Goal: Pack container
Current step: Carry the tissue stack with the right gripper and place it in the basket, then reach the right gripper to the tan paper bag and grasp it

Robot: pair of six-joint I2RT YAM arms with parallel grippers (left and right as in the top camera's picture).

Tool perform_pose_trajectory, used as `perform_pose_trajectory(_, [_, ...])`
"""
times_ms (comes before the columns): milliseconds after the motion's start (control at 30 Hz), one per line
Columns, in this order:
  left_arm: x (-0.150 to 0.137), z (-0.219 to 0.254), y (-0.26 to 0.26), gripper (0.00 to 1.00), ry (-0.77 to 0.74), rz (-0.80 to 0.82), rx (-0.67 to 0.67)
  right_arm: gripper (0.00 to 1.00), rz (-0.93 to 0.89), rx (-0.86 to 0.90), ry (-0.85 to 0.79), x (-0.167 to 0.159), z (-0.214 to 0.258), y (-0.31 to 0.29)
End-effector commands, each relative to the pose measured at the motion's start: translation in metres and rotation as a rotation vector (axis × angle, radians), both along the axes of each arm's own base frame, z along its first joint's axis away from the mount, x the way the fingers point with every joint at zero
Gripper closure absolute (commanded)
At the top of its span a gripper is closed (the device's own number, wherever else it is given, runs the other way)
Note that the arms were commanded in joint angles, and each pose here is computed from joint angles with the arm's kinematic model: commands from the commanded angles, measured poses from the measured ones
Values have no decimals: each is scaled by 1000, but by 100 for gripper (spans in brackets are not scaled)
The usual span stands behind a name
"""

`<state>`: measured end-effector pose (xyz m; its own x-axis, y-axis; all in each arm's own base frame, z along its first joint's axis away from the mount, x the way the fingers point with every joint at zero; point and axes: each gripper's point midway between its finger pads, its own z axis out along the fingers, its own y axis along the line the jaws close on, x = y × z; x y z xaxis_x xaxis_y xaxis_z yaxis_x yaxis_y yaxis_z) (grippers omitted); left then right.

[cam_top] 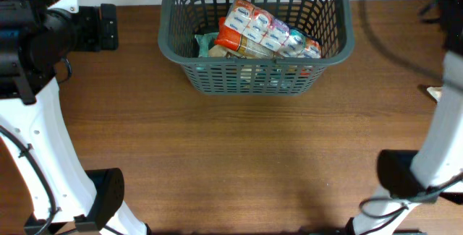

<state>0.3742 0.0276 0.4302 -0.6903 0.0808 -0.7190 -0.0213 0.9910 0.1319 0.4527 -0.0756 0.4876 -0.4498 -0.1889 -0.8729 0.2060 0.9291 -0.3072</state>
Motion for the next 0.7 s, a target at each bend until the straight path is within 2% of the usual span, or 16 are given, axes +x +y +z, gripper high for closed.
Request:
perform_pose_trajectory(0, [-1, 1, 2, 1, -4, 15, -6, 34, -133, 139, 60, -1, -42, -71])
perform_pose_trajectory(133, [-1, 1, 2, 1, -4, 14, -6, 34, -256, 184, 164, -7, -101, -134])
perform_pose_trajectory(200, [-1, 1, 2, 1, -3, 14, -6, 35, -335, 216, 238, -16, -146, -170])
perform_pose_trajectory(233, [-1, 1, 2, 1, -3, 14, -6, 35, -388, 241, 286, -25, -181, -194])
perform_pose_trajectory(433, [-1, 1, 2, 1, -3, 14, -6, 34, -573, 351, 397, -76, -295, -258])
perform_pose_trajectory(467, [-1, 1, 2, 1, -4, 14, -6, 31, -598, 361, 439, -92, -321, -269])
perform_pose_trajectory(533, [-1, 1, 2, 1, -4, 14, -6, 25, -588, 343, 496, -105, -345, -276])
perform_pose_trajectory(667, [-1, 1, 2, 1, -4, 14, -6, 18, -575, 311, 551, -126, -373, -287])
